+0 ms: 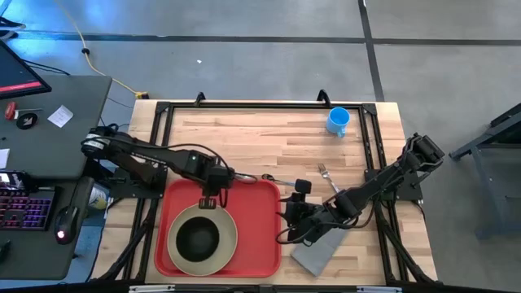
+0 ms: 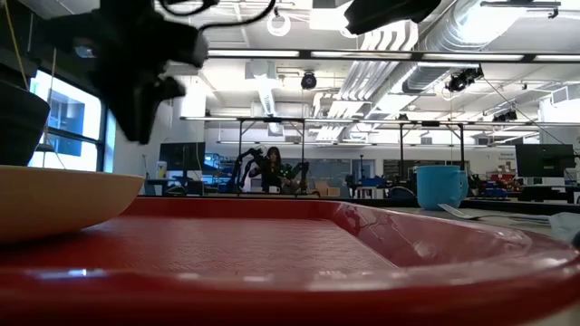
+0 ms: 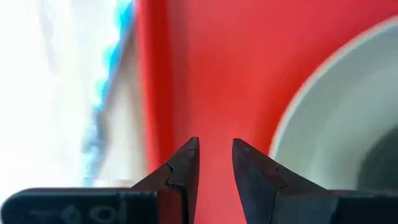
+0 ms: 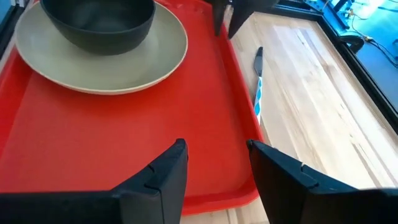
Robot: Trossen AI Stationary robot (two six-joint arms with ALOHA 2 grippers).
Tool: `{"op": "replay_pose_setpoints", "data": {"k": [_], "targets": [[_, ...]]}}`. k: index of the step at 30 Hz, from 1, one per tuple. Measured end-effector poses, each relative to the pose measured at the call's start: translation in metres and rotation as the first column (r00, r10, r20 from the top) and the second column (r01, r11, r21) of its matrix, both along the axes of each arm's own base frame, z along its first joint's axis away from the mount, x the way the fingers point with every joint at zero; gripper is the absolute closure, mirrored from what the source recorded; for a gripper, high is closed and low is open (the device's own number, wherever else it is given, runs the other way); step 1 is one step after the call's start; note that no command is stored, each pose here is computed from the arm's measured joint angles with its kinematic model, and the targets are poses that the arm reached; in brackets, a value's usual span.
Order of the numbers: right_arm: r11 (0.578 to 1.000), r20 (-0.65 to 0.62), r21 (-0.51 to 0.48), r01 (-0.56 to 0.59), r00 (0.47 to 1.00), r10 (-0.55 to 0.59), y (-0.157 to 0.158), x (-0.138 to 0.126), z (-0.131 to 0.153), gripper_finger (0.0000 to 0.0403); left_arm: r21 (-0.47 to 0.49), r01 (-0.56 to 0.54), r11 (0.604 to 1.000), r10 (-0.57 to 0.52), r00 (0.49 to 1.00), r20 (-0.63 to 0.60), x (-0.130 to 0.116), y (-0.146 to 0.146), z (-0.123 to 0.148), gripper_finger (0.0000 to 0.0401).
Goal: Set up tray
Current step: Put the gray napkin on the red serving tray to the right of the light brown plate
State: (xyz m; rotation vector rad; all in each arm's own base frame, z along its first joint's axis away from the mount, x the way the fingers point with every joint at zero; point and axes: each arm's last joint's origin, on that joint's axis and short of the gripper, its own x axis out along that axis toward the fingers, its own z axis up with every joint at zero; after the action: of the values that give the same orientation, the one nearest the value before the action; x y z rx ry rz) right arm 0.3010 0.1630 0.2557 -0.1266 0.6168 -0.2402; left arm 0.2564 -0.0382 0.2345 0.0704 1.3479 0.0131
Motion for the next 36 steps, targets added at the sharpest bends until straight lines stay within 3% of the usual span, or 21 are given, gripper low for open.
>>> {"op": "replay_pose_setpoints", "data": {"k": [7, 10, 15, 21, 24, 27, 33, 36], "targets": [[0.978, -0.018, 0.015, 0.206, 0.978, -0.206, -0.012, -0.015, 0.000, 0.0238, -0.002, 0.049, 0.999, -0.048, 0.985, 0.166, -0.003, 0.001, 0.019, 0.0298], [0.960, -0.062, 0.045, 0.275, 0.960, -0.272, -0.015, -0.022, -0.005, 0.0238, -0.012, 0.061, 0.998, -0.054, 0.950, 0.306, -0.006, 0.001, 0.028, 0.0309], [0.948, -0.130, 0.109, 0.300, 0.950, -0.285, -0.017, -0.029, -0.024, 0.0238, -0.031, 0.128, 0.991, -0.084, 0.793, 0.603, -0.022, 0.003, 0.046, 0.0332], [0.900, -0.268, 0.311, 0.304, 0.937, -0.224, -0.015, -0.037, -0.052, 0.0238, -0.038, 0.130, 0.991, -0.055, 0.644, 0.763, -0.044, 0.006, 0.048, 0.0356], [0.836, -0.303, 0.441, 0.327, 0.931, -0.204, -0.008, -0.041, -0.062, 0.0238, -0.062, 0.125, 0.990, -0.026, 0.604, 0.797, -0.047, 0.006, 0.044, 0.0363], [0.782, -0.367, 0.505, 0.364, 0.911, -0.188, 0.001, -0.051, -0.069, 0.0238, -0.073, 0.122, 0.990, -0.013, 0.591, 0.806, -0.049, 0.007, 0.037, 0.0364], [0.728, -0.505, 0.510, 0.458, 0.845, -0.178, 0.012, -0.069, -0.074, 0.0238, -0.055, 0.188, 0.981, -0.027, 0.411, 0.911, -0.043, 0.002, 0.027, 0.0352], [0.703, -0.591, 0.487, 0.518, 0.788, -0.172, 0.011, -0.077, -0.076, 0.0238, -0.057, 0.212, 0.976, -0.022, 0.350, 0.936, -0.042, 0.001, 0.028, 0.0348]]}}
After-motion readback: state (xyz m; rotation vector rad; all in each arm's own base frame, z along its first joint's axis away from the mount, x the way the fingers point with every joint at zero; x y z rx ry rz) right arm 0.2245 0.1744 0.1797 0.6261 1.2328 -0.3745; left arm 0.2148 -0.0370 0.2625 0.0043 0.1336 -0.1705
